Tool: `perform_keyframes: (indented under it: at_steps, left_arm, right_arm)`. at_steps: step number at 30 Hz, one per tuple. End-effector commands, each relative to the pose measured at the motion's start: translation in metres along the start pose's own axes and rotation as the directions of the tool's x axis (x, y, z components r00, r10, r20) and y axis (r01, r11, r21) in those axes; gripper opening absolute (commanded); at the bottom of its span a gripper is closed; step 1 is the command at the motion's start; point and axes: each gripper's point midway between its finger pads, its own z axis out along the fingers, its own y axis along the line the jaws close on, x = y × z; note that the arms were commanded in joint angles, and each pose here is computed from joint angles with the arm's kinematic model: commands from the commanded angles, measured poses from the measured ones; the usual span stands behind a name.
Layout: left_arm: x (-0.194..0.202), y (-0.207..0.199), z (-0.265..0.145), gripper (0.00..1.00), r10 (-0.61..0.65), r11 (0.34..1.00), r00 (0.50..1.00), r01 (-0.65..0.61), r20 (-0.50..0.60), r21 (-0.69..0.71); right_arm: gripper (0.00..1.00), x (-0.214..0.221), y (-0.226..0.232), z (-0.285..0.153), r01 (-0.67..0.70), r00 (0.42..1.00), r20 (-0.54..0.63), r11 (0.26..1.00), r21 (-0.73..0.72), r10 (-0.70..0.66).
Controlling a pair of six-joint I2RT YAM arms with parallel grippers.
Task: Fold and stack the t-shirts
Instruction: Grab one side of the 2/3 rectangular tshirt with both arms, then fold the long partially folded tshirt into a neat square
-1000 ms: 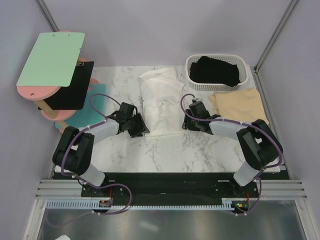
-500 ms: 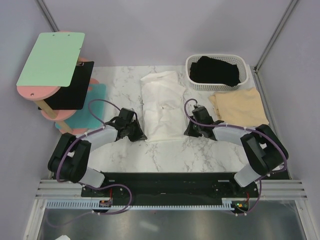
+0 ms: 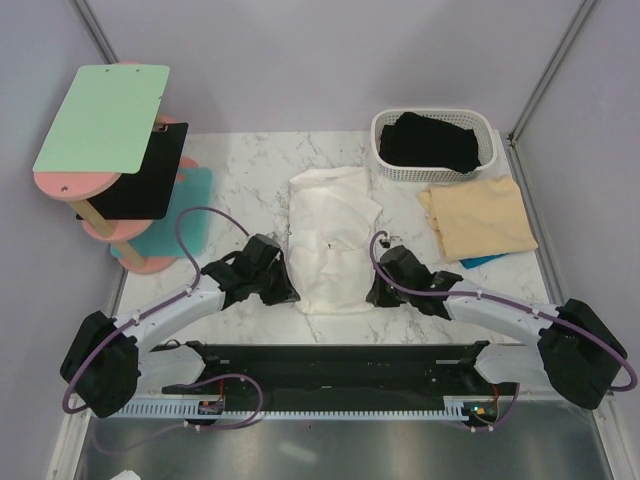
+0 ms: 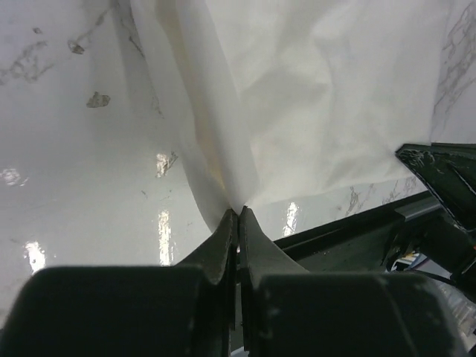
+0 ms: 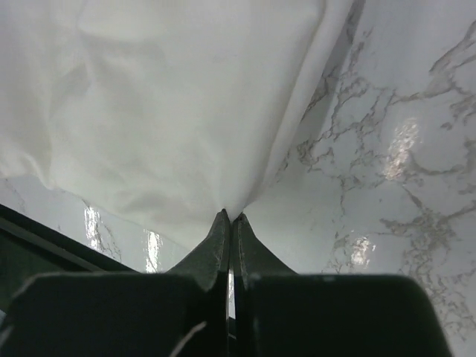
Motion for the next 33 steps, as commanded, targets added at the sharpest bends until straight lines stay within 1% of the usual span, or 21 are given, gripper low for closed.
perform_keyframes:
  at_steps: [1, 2, 3, 4, 5, 7, 8, 12, 13, 15, 16, 18, 19, 20, 24, 25, 27, 28, 30, 31, 33]
  left_arm:
    - [-0.046, -0.033, -0.041, 0.02, -0.005, 1.0, 0.988, 0.005, 0.158, 0.003]
    - [-0.054, -0.036, -0.046, 0.02, 0.015, 1.0, 0.983, -0.013, 0.185, -0.009]
    - [-0.059, -0.036, -0.049, 0.02, 0.027, 0.999, 0.981, -0.021, 0.191, -0.033]
    - [-0.071, -0.05, -0.059, 0.02, 0.032, 0.999, 0.975, -0.031, 0.221, -0.011]
    - [-0.077, -0.055, -0.062, 0.02, 0.048, 0.999, 0.971, -0.047, 0.232, -0.009]
    - [-0.093, -0.067, -0.069, 0.02, 0.054, 0.998, 0.964, -0.055, 0.261, -0.002]
    - [-0.099, -0.07, -0.071, 0.02, 0.063, 0.998, 0.961, -0.064, 0.271, -0.004]
    - [-0.132, -0.077, -0.076, 0.02, 0.054, 0.999, 0.946, -0.054, 0.319, -0.01]
    - [-0.142, -0.085, -0.082, 0.02, 0.052, 0.998, 0.94, -0.057, 0.338, 0.005]
    - [-0.156, -0.087, -0.077, 0.02, 0.064, 0.998, 0.939, -0.066, 0.337, -0.005]
    - [-0.166, -0.096, -0.082, 0.02, 0.065, 0.997, 0.933, -0.073, 0.355, 0.009]
    - [-0.18, -0.095, -0.075, 0.02, 0.083, 0.996, 0.93, -0.082, 0.358, -0.016]
    - [-0.191, -0.104, -0.081, 0.02, 0.087, 0.996, 0.921, -0.093, 0.381, -0.002]
    - [-0.198, -0.106, -0.08, 0.02, 0.094, 0.995, 0.918, -0.1, 0.386, -0.005]
    - [-0.228, -0.103, -0.059, 0.02, 0.091, 0.996, 0.925, -0.088, 0.37, -0.024]
    - [-0.234, -0.109, -0.058, 0.02, 0.089, 0.996, 0.926, -0.094, 0.366, -0.005]
    - [-0.242, -0.106, -0.05, 0.02, 0.088, 0.996, 0.932, -0.093, 0.351, -0.003]
    - [-0.247, -0.104, -0.04, 0.02, 0.087, 0.996, 0.936, -0.088, 0.341, -0.012]
    - [-0.256, -0.099, -0.031, 0.02, 0.08, 0.997, 0.94, -0.08, 0.332, -0.015]
    - [-0.261, -0.096, -0.022, 0.02, 0.076, 0.997, 0.944, -0.074, 0.321, -0.019]
    - [-0.271, -0.089, -0.013, 0.02, 0.062, 0.998, 0.947, -0.06, 0.314, -0.019]
  right_arm:
    - [0.0, -0.064, 0.016, -0.031, 0.02, 0.979, 0.203, 0.999, 0.042, -0.028]
    - [0.0, -0.086, 0.023, -0.041, 0.027, 0.964, 0.262, 0.998, 0.051, -0.039]
    - [0.0, -0.093, 0.025, -0.046, 0.049, 0.958, 0.278, 0.997, 0.067, -0.066]
    - [0.0, -0.102, 0.026, -0.049, 0.057, 0.952, 0.294, 0.995, 0.081, -0.079]
    - [0.0, -0.122, 0.035, -0.058, 0.058, 0.936, 0.343, 0.994, 0.089, -0.085]
    - [0.0, -0.137, 0.035, -0.06, 0.072, 0.927, 0.359, 0.99, 0.119, -0.111]
    - [0.0, -0.152, 0.041, -0.066, 0.068, 0.914, 0.39, 0.991, 0.118, -0.109]
    - [0.0, -0.191, 0.04, -0.065, 0.064, 0.89, 0.438, 0.987, 0.15, -0.125]
    - [0.0, -0.199, 0.031, -0.059, 0.061, 0.89, 0.437, 0.983, 0.176, -0.134]
    - [0.0, -0.221, 0.033, -0.06, 0.053, 0.872, 0.473, 0.985, 0.165, -0.126]
    - [0.0, -0.228, 0.024, -0.052, 0.044, 0.875, 0.467, 0.982, 0.185, -0.128]
    - [0.0, -0.248, 0.026, -0.052, 0.052, 0.862, 0.487, 0.98, 0.19, -0.14]
    - [0.0, -0.253, 0.019, -0.043, 0.049, 0.868, 0.475, 0.977, 0.205, -0.144]
    - [0.0, -0.263, 0.021, -0.043, 0.051, 0.859, 0.49, 0.978, 0.204, -0.147]
    - [0.0, -0.293, 0.017, -0.025, 0.045, 0.847, 0.511, 0.978, 0.202, -0.145]
    - [0.0, -0.296, 0.008, -0.012, 0.038, 0.858, 0.494, 0.975, 0.218, -0.144]
    - [0.0, -0.315, 0.013, -0.008, 0.044, 0.848, 0.51, 0.979, 0.201, -0.143]
    - [0.01, -0.316, 0.004, 0.007, 0.037, 0.859, 0.492, 0.976, 0.213, -0.14]
    - [0.01, -0.336, 0.011, 0.012, 0.046, 0.848, 0.512, 0.982, 0.185, -0.136]
    - [0.01, -0.337, 0.002, 0.028, 0.045, 0.86, 0.491, 0.979, 0.197, -0.139]
    - [0.01, -0.358, 0.006, 0.031, 0.047, 0.845, 0.516, 0.981, 0.186, -0.138]
